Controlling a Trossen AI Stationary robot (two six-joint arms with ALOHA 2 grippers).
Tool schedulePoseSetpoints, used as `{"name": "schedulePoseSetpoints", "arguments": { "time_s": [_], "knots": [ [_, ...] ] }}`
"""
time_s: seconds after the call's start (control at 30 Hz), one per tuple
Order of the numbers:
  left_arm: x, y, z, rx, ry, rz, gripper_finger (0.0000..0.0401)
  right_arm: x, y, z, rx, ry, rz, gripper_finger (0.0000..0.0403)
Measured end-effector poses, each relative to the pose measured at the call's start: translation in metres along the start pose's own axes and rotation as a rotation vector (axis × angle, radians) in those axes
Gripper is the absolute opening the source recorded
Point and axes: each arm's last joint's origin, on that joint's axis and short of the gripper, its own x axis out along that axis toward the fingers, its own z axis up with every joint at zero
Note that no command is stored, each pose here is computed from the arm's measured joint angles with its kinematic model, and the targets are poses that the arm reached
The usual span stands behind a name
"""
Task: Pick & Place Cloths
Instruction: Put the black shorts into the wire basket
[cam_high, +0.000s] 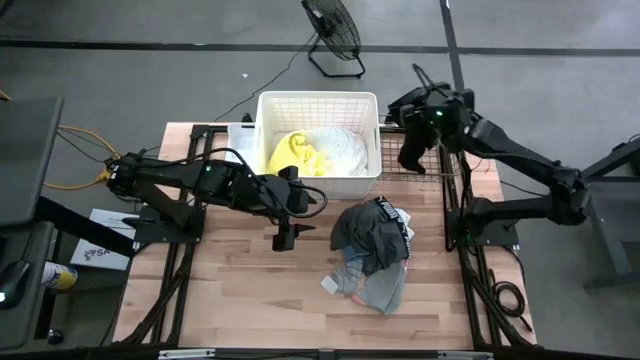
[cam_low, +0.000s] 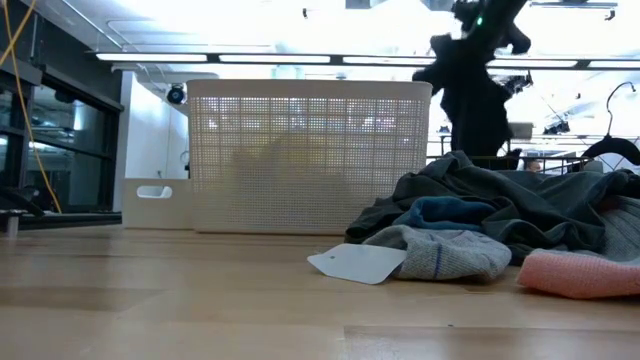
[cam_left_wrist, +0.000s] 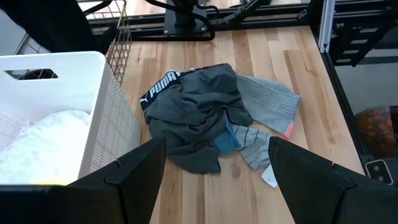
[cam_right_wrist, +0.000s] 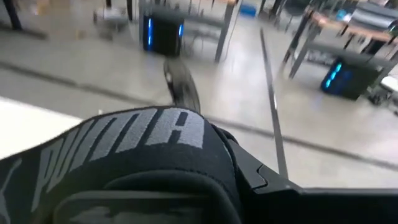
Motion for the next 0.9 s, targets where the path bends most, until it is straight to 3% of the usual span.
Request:
{"name": "schedulePoseSetpoints", "arguments": {
  "time_s": [0.3, 0.43, 0.7, 0.9],
  "knots": [
    [0.000, 0.000, -0.002, 0.000, 0.019, 0.002, 0.0280, 0.035, 0.005, -0.031, -0.077, 0.251, -0.093, 0.0004],
    [0.000, 0.000, -0.003, -0.001, 0.028, 0.003, 0.0280, 0.040, 0.004, -0.037, -0.093, 0.314, -0.068, 0.0004],
    [0.000, 0.000, -0.003, -0.008, 0.032, 0.003, 0.0280, 0.045, 0.000, -0.043, -0.180, 0.432, 0.102, 0.0004],
    [0.000, 0.000, -0.005, -0.005, 0.048, 0.005, 0.0280, 0.048, -0.014, -0.051, -0.226, 0.542, 0.062, 0.0005]
  ]
}}
